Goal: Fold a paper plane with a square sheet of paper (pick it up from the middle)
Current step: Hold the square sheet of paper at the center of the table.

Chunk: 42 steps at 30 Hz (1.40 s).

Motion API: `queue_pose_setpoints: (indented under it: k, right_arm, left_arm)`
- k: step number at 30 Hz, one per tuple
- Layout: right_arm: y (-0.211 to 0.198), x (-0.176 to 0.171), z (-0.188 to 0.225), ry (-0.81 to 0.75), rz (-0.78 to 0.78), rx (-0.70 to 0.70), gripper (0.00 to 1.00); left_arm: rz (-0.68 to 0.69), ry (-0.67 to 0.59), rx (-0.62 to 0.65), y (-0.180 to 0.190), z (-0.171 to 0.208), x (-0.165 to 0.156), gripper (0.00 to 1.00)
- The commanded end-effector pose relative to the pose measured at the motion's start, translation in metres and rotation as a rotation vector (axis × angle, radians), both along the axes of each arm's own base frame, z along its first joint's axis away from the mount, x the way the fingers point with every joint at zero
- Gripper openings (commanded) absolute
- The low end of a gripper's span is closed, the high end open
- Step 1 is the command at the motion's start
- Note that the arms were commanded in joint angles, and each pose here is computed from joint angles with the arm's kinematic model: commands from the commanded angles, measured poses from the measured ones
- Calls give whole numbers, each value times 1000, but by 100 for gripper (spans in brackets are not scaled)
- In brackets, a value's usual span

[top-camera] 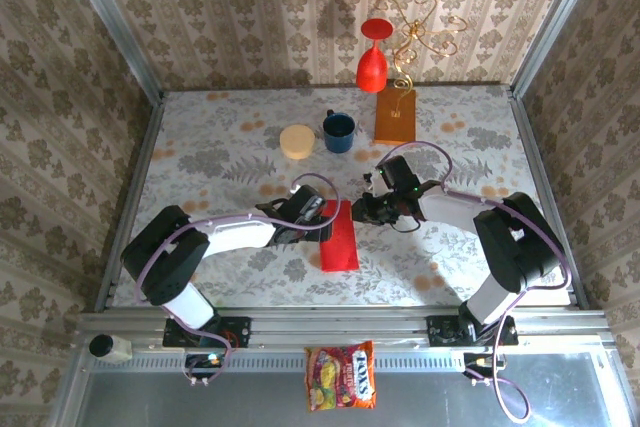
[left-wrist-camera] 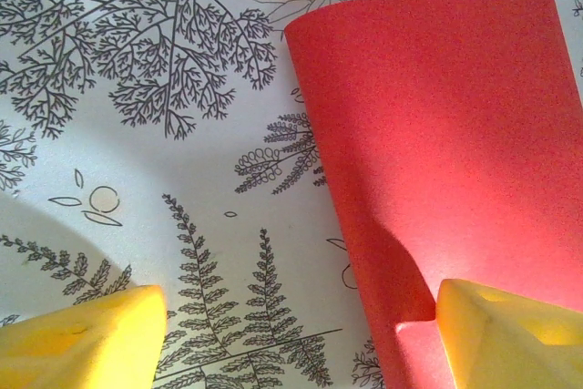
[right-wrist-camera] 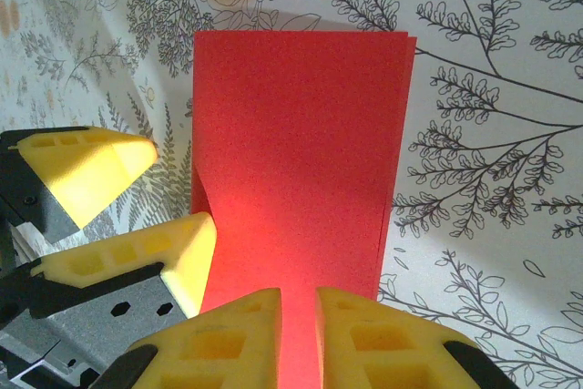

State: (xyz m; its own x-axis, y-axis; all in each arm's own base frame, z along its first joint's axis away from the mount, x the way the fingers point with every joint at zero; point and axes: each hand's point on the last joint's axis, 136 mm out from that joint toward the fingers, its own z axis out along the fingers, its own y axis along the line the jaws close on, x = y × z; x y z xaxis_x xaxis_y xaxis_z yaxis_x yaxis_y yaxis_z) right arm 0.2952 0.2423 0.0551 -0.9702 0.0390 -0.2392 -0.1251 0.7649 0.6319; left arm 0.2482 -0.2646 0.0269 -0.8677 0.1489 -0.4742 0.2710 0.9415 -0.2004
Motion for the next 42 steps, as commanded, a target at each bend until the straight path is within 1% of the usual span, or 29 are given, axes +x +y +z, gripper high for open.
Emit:
queue_pose_setpoints:
  k: [1,3,13,16,24,29,42]
  right_arm:
    - [-2,2,1,-13,6,-30,17]
    - [-5,4,1,-21,-10,-44,17]
    - [-42,19,16,-121,-188,-191,14]
    - [-47,21,20,-138,-219,-188,15]
    - [-8,10,17,-65,-66,-41,15]
    - [5,-1,6,-32,0,-36,15]
    - [22,-15,-9,-1,66,-51,14]
  left_arm:
    - [-29,12,15,-3,-5,-3,79]
    - [-29,13,14,-3,-5,-3,79]
    - [-29,20,11,-4,-8,-4,78]
    - [-33,21,10,-5,-9,-5,79]
    - [-40,21,16,-4,-11,-5,79]
    - [-48,22,20,-4,-12,-6,78]
    - [-47,27,29,-3,-16,-5,78]
